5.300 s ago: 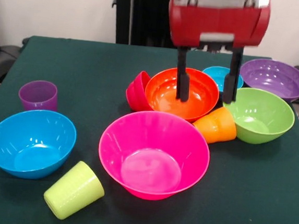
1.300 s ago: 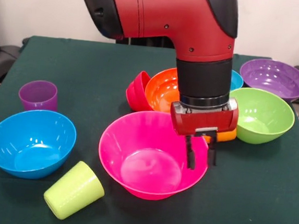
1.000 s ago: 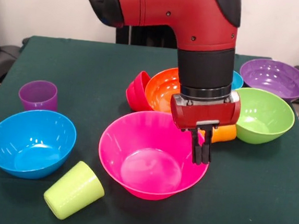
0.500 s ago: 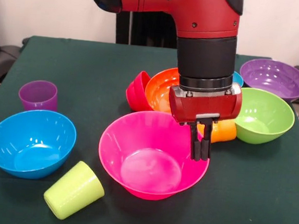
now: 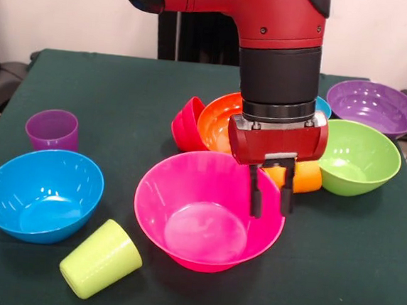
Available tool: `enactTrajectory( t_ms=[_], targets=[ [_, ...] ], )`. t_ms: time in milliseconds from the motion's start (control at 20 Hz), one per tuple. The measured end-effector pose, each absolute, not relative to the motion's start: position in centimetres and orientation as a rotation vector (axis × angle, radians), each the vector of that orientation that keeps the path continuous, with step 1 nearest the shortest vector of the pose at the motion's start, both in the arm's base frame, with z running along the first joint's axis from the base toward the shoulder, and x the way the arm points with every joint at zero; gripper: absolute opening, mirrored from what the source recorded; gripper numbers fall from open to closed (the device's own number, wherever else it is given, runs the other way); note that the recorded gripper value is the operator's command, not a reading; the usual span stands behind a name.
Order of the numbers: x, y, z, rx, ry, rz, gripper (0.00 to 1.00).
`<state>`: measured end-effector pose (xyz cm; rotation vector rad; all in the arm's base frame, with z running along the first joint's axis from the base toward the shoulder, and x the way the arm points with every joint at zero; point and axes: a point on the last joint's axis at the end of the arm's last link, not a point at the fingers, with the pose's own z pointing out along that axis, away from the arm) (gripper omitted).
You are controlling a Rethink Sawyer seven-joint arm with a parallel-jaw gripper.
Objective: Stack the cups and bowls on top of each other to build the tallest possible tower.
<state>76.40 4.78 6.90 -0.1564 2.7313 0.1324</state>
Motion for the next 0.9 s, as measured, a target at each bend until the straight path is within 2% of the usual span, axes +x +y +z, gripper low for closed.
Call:
enactTrajectory(
  t_ms=[900],
  targets=[
    [75.1, 4.8, 5.8, -0.181, 2.760, 0.085, 1.00]
  ],
)
